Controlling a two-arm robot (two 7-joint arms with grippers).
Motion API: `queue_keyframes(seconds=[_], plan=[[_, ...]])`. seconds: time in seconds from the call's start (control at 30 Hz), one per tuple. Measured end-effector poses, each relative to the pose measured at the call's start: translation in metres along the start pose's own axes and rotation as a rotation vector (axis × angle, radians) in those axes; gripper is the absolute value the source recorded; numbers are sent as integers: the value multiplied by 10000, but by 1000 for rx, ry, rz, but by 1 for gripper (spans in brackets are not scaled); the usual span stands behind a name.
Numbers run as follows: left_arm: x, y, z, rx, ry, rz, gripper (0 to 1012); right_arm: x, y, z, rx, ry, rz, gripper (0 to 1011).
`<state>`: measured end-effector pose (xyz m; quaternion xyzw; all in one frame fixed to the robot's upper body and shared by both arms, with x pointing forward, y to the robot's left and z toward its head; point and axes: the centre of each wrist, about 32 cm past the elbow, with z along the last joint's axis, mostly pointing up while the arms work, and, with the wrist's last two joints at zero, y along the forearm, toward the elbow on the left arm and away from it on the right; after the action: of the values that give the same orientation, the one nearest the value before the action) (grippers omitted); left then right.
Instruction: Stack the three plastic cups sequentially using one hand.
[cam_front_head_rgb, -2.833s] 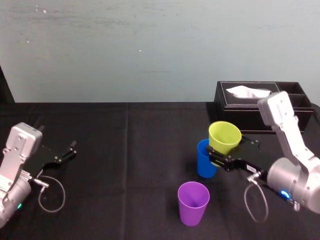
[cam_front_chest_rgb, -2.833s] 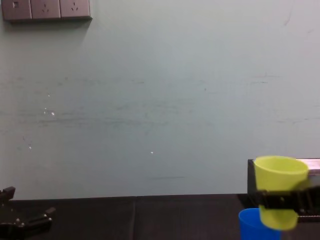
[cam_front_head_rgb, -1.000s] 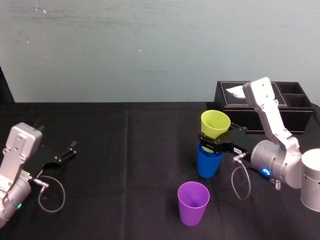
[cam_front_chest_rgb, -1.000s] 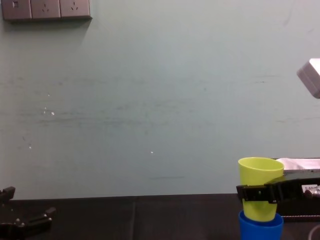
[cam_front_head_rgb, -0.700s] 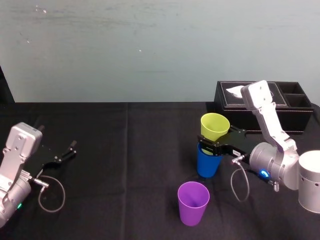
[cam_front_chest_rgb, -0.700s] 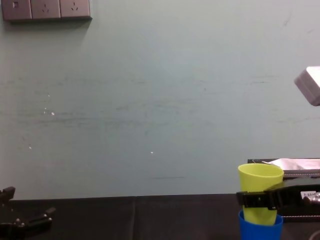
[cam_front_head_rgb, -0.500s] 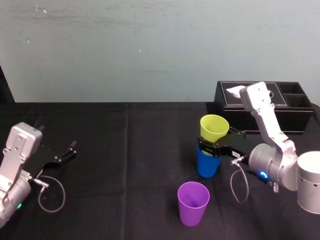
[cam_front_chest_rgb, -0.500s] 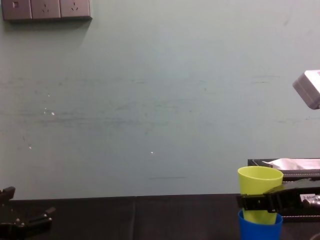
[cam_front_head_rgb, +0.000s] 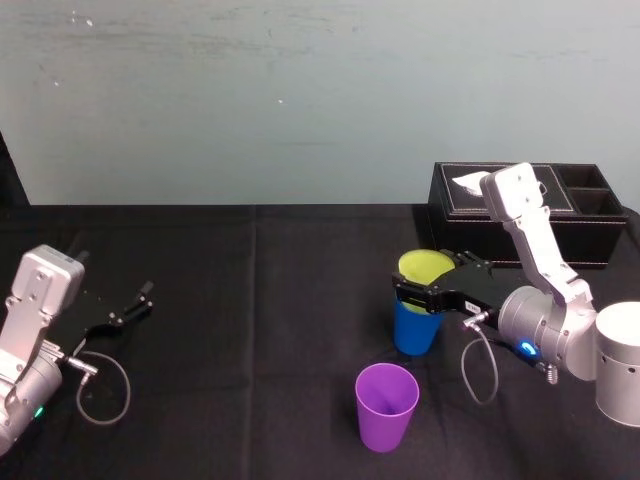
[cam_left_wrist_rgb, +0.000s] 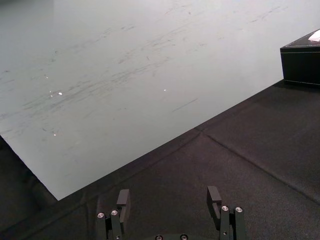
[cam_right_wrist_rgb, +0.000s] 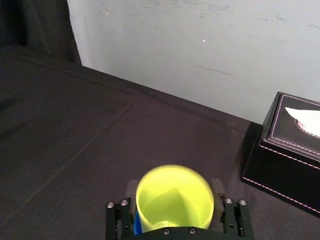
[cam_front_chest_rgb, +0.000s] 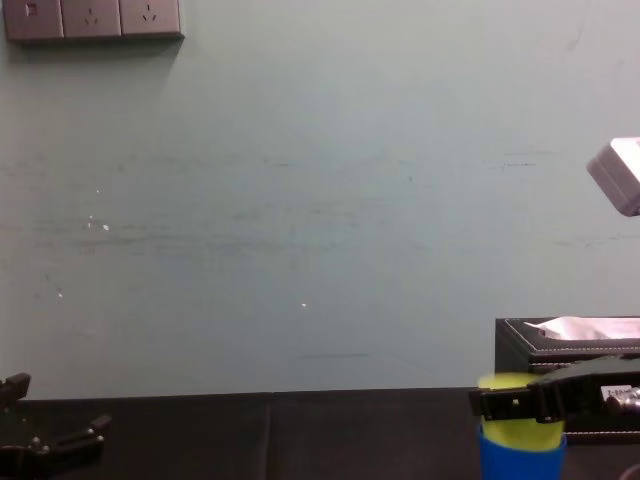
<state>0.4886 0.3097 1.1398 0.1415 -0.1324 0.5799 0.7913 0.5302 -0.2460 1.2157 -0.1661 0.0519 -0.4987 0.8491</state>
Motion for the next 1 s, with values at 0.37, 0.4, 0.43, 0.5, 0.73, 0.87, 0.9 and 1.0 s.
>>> queue_keyframes(seconds=[0.37,0.4,0.43,0.5,0.73,0.87,0.9,1.0], plan=[[0,0,0,0,0,0,1000,0,-3,-1,0,1,0,1004],[0,0,0,0,0,0,1000,0,-3,-1,0,1,0,1004],[0,0,0,0,0,0,1000,0,-3,0,0,1,0,1004],[0,0,0,0,0,0,1000,0,-3,0,0,1,0,1004],[0,0,0,0,0,0,1000,5,-34,17,25,-3,-4,1004],[0,0,0,0,0,0,1000,7,-74,43,50,-9,-8,1004],[0,0,0,0,0,0,1000,8,-94,57,59,-11,-10,1004],[0,0,0,0,0,0,1001,7,-157,98,75,-17,-11,1004]])
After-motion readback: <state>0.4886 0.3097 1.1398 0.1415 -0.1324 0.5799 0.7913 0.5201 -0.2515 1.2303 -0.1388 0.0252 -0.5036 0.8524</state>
